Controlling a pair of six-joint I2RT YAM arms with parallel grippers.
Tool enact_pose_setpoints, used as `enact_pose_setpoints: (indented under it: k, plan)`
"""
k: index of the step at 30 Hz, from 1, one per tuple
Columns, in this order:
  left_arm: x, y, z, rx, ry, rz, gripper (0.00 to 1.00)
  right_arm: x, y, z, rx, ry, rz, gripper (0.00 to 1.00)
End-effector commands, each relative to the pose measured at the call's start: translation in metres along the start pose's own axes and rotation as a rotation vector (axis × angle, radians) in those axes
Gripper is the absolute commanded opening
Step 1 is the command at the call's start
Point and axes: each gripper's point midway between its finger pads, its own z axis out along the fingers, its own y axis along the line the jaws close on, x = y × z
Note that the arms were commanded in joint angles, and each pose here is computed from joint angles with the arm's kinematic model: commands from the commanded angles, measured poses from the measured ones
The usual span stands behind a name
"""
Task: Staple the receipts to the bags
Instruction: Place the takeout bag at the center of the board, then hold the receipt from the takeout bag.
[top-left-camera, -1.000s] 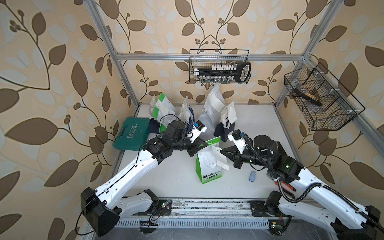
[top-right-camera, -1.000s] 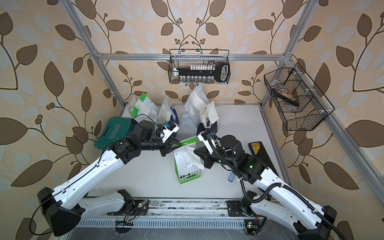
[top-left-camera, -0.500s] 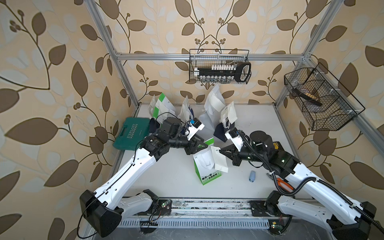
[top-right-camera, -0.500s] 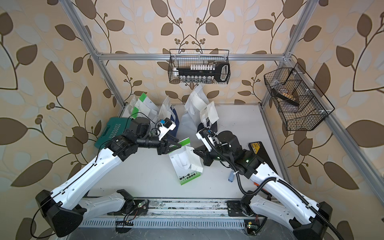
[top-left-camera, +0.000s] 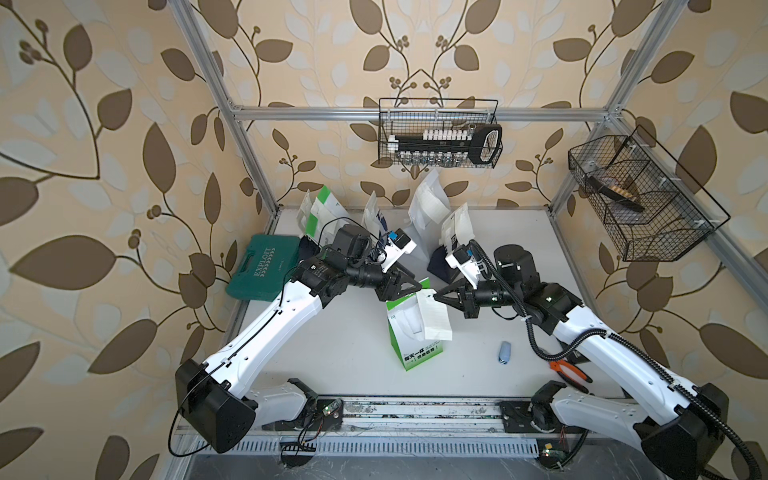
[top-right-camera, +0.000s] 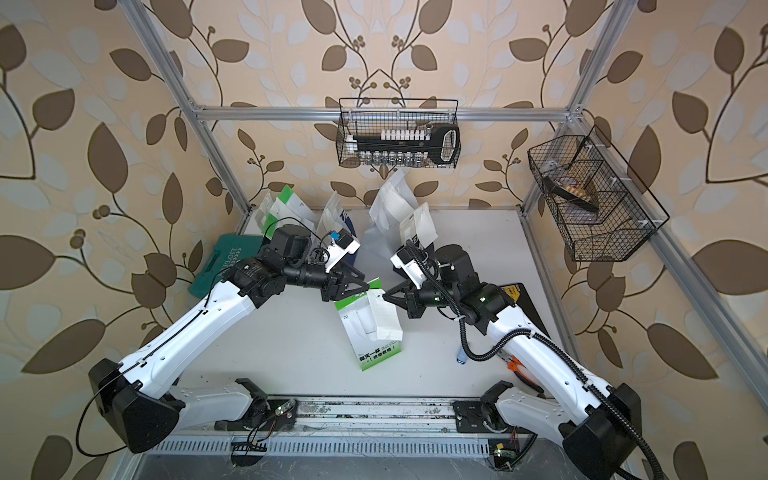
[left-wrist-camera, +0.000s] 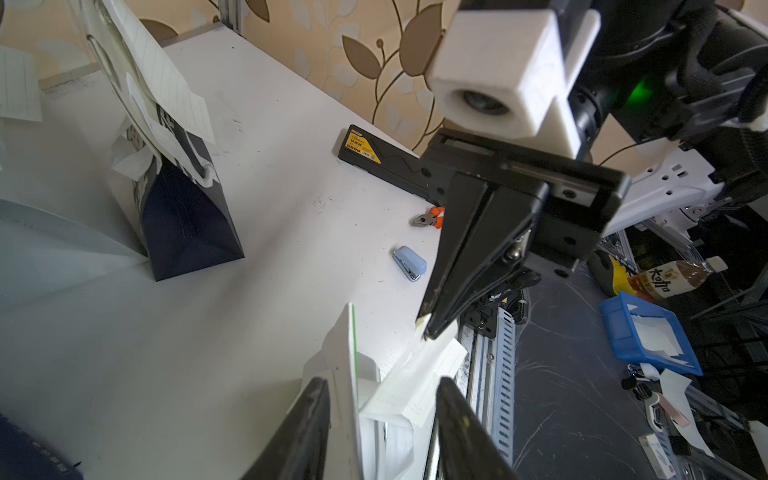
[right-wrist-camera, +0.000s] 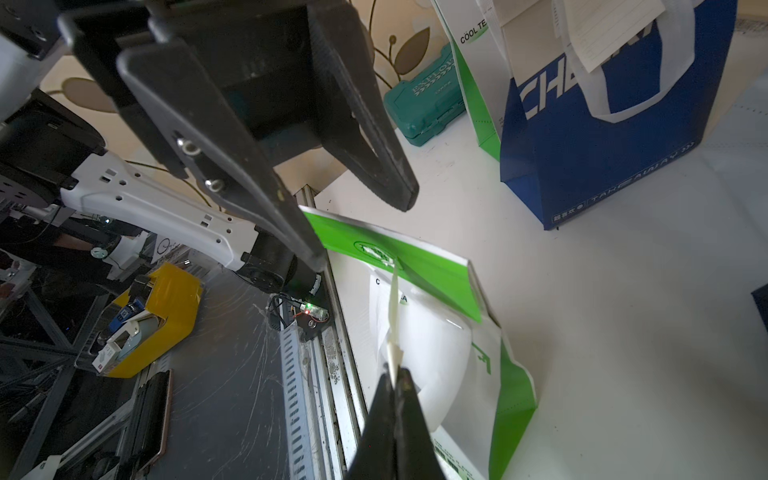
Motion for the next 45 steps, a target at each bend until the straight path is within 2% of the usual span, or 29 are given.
enact_pose_setpoints:
  k: [1, 12, 17, 20, 28, 34, 37, 42, 45]
  plan:
    - [-0.003, -0.008, -0.004, 0.029, -0.007, 0.021, 0.42, -0.018, 0.008, -0.001, -0.035, -0.041, -0.05, 0.0]
    - [0.005, -0.001, 0.001, -0.009, 0.025, 0.027, 0.37, -0.03, -0.002, 0.005, -0.005, -0.075, -0.044, 0.0]
    - [0.004, 0.0, 0.003, -0.005, 0.028, 0.027, 0.28, -0.031, -0.009, 0.005, 0.013, -0.082, -0.032, 0.0]
    - [0.003, 0.001, 0.005, 0.0, 0.032, 0.022, 0.26, -0.029, -0.012, 0.006, 0.02, -0.075, -0.027, 0.0]
    - [0.004, 0.002, 0.015, 0.041, 0.06, 0.003, 0.29, -0.024, -0.018, 0.009, 0.037, -0.065, -0.023, 0.0]
    - [0.006, 0.004, 0.016, 0.028, 0.067, 0.006, 0.22, -0.022, -0.023, 0.013, 0.043, -0.059, -0.018, 0.0]
    - [0.006, 0.004, 0.016, 0.023, 0.069, 0.009, 0.15, -0.022, -0.026, 0.013, 0.054, -0.067, -0.015, 0.0]
    - [0.007, 0.006, 0.015, 0.008, 0.072, 0.013, 0.18, -0.019, -0.032, 0.013, 0.073, -0.061, -0.005, 0.0]
    - [0.007, 0.006, 0.015, 0.008, 0.072, 0.014, 0.17, -0.018, -0.034, 0.014, 0.078, -0.059, -0.001, 0.0]
